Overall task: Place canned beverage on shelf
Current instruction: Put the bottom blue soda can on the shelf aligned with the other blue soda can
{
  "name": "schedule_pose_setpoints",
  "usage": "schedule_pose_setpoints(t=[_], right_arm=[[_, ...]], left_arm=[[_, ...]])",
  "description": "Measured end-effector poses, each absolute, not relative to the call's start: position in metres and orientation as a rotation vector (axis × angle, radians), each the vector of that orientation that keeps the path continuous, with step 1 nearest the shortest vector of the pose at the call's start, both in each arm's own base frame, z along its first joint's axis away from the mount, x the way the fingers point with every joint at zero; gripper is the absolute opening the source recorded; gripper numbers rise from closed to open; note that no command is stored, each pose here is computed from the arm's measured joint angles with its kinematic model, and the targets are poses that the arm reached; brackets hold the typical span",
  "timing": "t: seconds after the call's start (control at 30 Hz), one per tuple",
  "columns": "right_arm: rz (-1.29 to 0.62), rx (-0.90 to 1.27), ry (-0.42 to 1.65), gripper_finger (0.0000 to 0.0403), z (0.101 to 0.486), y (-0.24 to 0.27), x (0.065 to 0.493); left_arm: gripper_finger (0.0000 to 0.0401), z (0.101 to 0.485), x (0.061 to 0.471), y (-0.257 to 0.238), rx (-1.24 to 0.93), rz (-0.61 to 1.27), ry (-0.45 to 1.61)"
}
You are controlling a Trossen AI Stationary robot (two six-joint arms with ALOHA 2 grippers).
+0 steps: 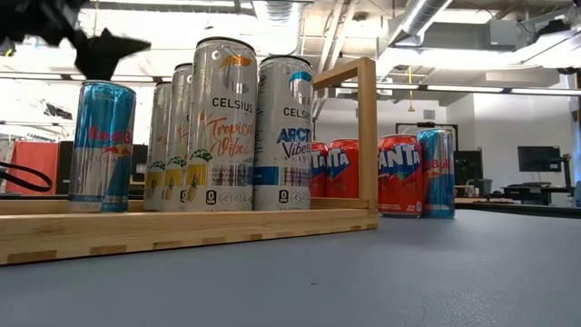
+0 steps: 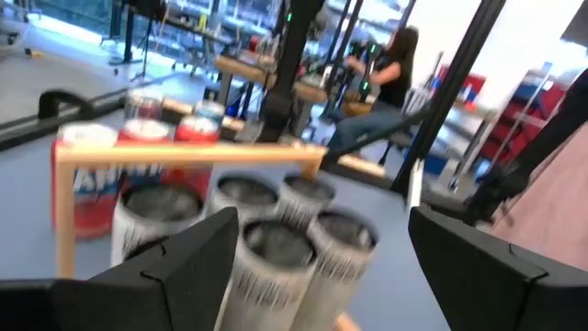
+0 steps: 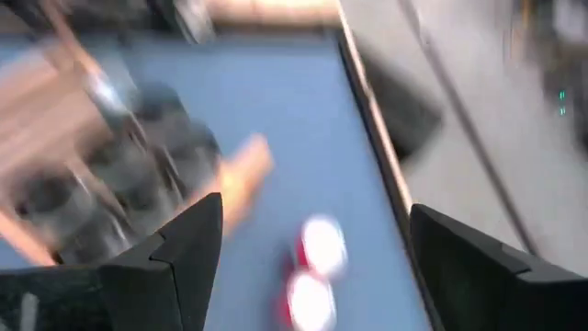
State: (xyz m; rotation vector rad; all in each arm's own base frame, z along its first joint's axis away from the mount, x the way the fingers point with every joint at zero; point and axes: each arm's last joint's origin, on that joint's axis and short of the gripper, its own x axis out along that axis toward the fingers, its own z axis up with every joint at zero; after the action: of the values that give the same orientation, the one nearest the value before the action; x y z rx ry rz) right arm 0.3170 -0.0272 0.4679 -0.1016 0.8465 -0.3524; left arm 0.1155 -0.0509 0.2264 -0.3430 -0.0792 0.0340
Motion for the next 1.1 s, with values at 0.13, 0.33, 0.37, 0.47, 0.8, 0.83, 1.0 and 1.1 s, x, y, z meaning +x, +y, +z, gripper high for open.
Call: schedule_pose_setpoints(t=[0.13, 0.33, 0.37, 0.47, 0.8, 0.83, 1.0, 1.1], right_arm=[[-0.424, -0.06, 1.024, 0.0311, 0.458, -0.048, 0.3], [-0.46, -0.002, 1.01, 0.0311, 0.466, -0.064, 0.261], [-0.483, 0.025, 1.024, 0.0311, 0.462, -0.066, 0.252], [-0.564, 0.095, 1.091, 0.0311, 0.44, -0.069, 0.235], [-0.552, 0.175, 1.27, 0.0311, 0.349, -0.062, 0.21], [-0.532, 0.167, 1.285, 0.0311, 0.341, -0.062, 0.211], [-0.435, 0.13, 1.298, 0.0311, 0.316, -0.064, 0.221], [-0.404, 0.095, 1.301, 0.0311, 0.311, -0.066, 0.229]], left_arm=[[0.0307, 0.257, 0.114, -0.05, -0.367, 0.033, -0.154], [0.0307, 0.307, 0.105, -0.043, -0.447, 0.061, -0.283], [0.0307, 0.314, 0.103, -0.042, -0.447, 0.059, -0.301], [0.0307, 0.332, 0.098, -0.039, -0.44, 0.063, -0.344], [0.0307, 0.36, 0.088, -0.03, -0.382, 0.177, -0.404], [0.0307, 0.359, 0.088, -0.03, -0.381, 0.183, -0.403], [0.0307, 0.359, 0.088, -0.03, -0.382, 0.185, -0.397], [0.0307, 0.357, 0.089, -0.03, -0.399, 0.208, -0.384]])
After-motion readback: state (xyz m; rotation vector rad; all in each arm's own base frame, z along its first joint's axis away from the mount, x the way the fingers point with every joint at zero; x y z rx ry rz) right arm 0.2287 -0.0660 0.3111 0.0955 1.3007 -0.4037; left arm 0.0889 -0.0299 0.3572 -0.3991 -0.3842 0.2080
